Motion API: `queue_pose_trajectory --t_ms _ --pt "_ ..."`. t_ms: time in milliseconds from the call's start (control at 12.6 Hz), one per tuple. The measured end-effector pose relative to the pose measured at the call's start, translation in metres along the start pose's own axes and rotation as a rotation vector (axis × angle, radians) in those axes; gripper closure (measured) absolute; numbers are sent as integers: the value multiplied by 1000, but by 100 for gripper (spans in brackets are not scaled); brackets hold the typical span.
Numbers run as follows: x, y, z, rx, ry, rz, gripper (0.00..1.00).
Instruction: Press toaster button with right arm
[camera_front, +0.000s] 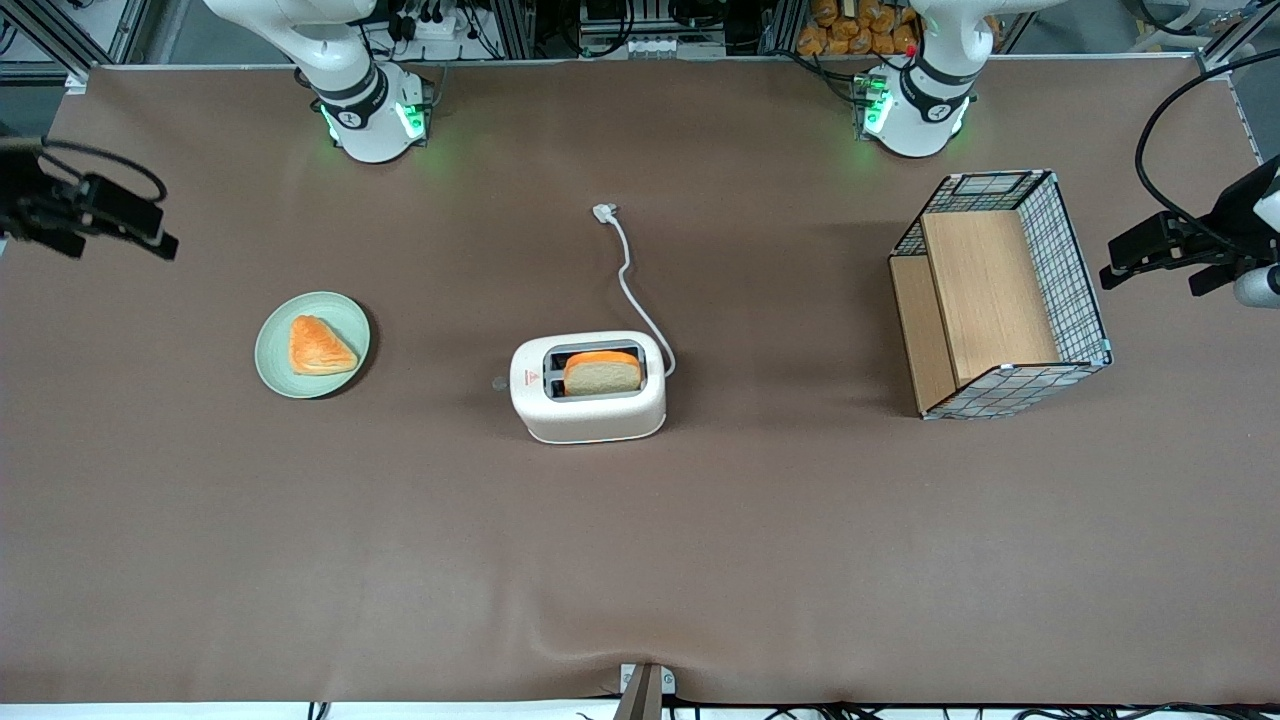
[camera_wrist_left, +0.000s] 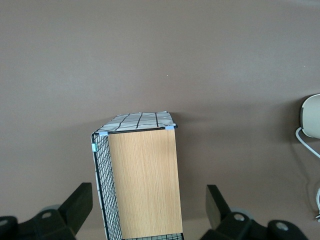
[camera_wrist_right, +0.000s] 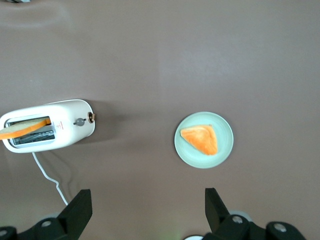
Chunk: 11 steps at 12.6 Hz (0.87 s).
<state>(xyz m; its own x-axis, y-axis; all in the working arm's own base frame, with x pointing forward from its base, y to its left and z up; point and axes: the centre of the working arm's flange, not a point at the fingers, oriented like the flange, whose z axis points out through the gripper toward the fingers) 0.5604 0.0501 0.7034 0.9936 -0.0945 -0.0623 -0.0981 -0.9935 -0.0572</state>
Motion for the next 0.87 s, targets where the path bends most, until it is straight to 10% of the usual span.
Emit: queue_pose_trajectory --t_ms 397,874 --pt "-26 2 36 -38 -31 91 0" --pt "-19 23 35 -74 23 130 0"
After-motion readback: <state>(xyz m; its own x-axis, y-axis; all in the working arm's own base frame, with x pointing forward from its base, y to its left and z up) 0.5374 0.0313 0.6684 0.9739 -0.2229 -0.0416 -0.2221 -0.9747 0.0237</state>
